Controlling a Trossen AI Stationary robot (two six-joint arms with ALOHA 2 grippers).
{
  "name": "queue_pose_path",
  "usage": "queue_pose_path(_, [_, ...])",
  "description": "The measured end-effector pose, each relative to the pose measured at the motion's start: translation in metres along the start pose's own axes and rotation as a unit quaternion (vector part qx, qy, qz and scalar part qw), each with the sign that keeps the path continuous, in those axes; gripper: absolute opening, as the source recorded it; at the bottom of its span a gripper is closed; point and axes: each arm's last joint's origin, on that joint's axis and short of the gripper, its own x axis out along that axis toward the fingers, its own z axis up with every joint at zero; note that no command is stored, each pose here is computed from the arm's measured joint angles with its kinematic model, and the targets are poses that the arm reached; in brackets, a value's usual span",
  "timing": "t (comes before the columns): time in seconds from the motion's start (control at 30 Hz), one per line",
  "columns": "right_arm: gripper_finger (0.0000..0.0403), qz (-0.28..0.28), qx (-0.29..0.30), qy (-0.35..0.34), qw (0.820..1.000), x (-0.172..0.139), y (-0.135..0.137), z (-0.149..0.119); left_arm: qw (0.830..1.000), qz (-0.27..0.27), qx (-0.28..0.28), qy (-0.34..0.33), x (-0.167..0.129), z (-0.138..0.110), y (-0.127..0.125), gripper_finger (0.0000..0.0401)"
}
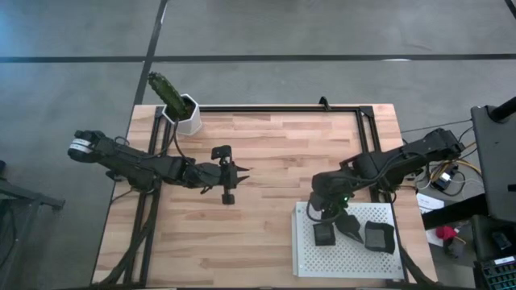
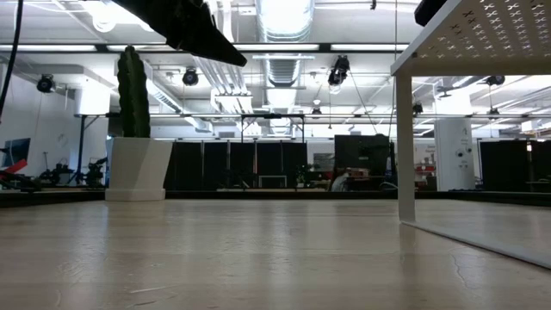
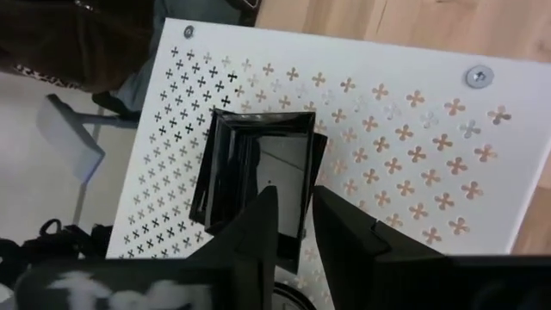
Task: Pick & Place Mini shaped plates
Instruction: Stack the square plate on top of the other square plates on the shelf, then return to Home Position
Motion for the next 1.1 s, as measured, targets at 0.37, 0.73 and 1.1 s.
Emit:
queue_pose_path(0.37, [0.0054,0.017,0.010,0.021,1.000,0.008,-0.005,-0.006,1.000,0.000,0.000,0.000,0.000,0.000,0.000,0.0085])
queue_pose_path(0.73, [0.0054,0.038,0.000,0.002,0.999,-0.005,0.004,-0.001,1.000,0.000,0.000,0.000,0.000,0.000,0.000,0.0085])
queue_pose_path(1.1, [0.0012,-0.064,-0.116,-0.077,0.988,-0.043,0.016,-0.005,0.998,-0.021,0.031,-0.040,-0.012,0.021,0.007,0.0046])
